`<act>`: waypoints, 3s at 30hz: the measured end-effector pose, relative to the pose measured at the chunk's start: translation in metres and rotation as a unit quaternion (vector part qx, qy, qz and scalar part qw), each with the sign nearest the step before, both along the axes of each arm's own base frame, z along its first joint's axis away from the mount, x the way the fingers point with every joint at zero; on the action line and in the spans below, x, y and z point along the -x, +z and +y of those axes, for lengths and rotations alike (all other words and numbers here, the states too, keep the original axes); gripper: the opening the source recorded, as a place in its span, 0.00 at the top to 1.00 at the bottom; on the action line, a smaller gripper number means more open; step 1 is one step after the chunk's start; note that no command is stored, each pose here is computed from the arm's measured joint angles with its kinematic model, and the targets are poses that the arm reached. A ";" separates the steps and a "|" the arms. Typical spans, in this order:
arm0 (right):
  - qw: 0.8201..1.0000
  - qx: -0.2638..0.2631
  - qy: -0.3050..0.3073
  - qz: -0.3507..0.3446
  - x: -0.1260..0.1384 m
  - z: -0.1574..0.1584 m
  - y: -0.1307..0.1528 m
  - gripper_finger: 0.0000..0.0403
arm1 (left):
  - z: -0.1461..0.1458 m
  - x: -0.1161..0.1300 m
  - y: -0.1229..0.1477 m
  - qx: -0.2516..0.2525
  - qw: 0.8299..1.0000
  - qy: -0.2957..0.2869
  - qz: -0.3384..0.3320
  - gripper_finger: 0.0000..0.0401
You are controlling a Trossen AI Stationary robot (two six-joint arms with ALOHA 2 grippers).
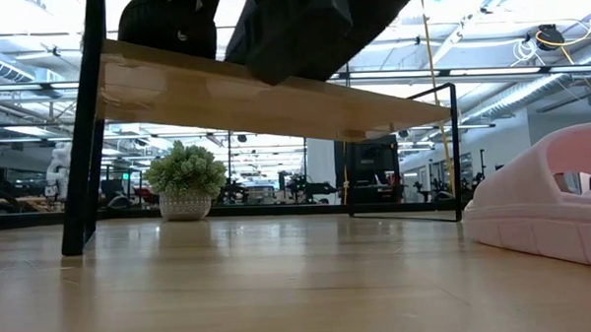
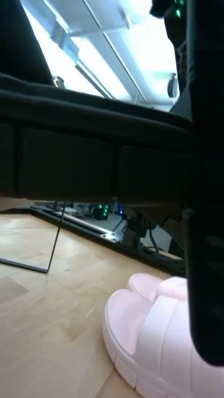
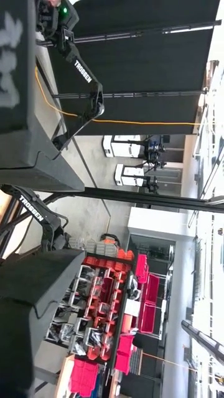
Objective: Pick and place slides into the shelf
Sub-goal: Put the black slide on the shelf
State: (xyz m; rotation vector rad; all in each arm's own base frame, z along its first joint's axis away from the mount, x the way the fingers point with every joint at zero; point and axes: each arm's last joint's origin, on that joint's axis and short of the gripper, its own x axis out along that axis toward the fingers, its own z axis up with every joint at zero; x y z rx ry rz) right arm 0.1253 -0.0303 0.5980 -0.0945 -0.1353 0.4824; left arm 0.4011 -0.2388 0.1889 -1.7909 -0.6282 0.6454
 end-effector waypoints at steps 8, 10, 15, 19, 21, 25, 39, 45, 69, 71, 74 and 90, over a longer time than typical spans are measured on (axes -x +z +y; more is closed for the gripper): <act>1.000 0.000 0.000 0.000 0.000 0.000 0.000 0.63 | 0.004 -0.002 0.002 -0.023 1.000 0.001 0.021 0.89; 1.000 0.001 0.000 -0.001 0.000 0.000 0.000 0.63 | 0.006 -0.002 0.006 -0.033 0.999 0.008 0.024 0.89; 1.000 0.003 -0.001 0.001 -0.003 -0.001 -0.001 0.63 | 0.011 0.001 0.019 -0.058 0.997 0.022 0.039 0.89; 1.000 0.004 0.000 0.005 -0.008 -0.003 -0.002 0.63 | 0.015 0.011 0.020 -0.056 0.996 0.019 0.062 0.89; 1.000 0.004 0.012 0.007 -0.009 -0.003 -0.003 0.63 | 0.016 0.014 0.017 -0.054 0.996 0.020 0.069 0.89; 1.000 0.005 0.025 0.010 -0.011 -0.004 -0.003 0.63 | 0.016 0.014 0.017 -0.048 0.996 0.016 0.067 0.89; 1.000 0.009 0.025 0.010 -0.013 -0.005 -0.004 0.63 | 0.028 0.009 0.012 -0.038 0.993 -0.005 0.108 0.89; 1.000 0.008 0.025 0.011 -0.013 -0.005 -0.004 0.63 | 0.027 0.009 0.012 -0.036 0.994 -0.005 0.105 0.89; 1.000 0.008 0.026 0.011 -0.013 -0.005 -0.004 0.63 | 0.022 0.006 0.022 -0.049 0.997 0.026 0.053 0.46; 1.000 0.008 0.026 0.011 -0.013 -0.005 -0.004 0.63 | 0.020 0.005 0.025 -0.049 0.997 0.024 0.048 0.45; 1.000 0.008 0.026 0.011 -0.013 -0.005 -0.004 0.63 | 0.017 0.005 0.027 -0.055 0.997 0.019 0.050 0.43; 1.000 0.008 0.026 0.010 -0.013 -0.004 -0.004 0.63 | 0.021 0.001 0.023 -0.006 0.999 -0.017 0.049 0.41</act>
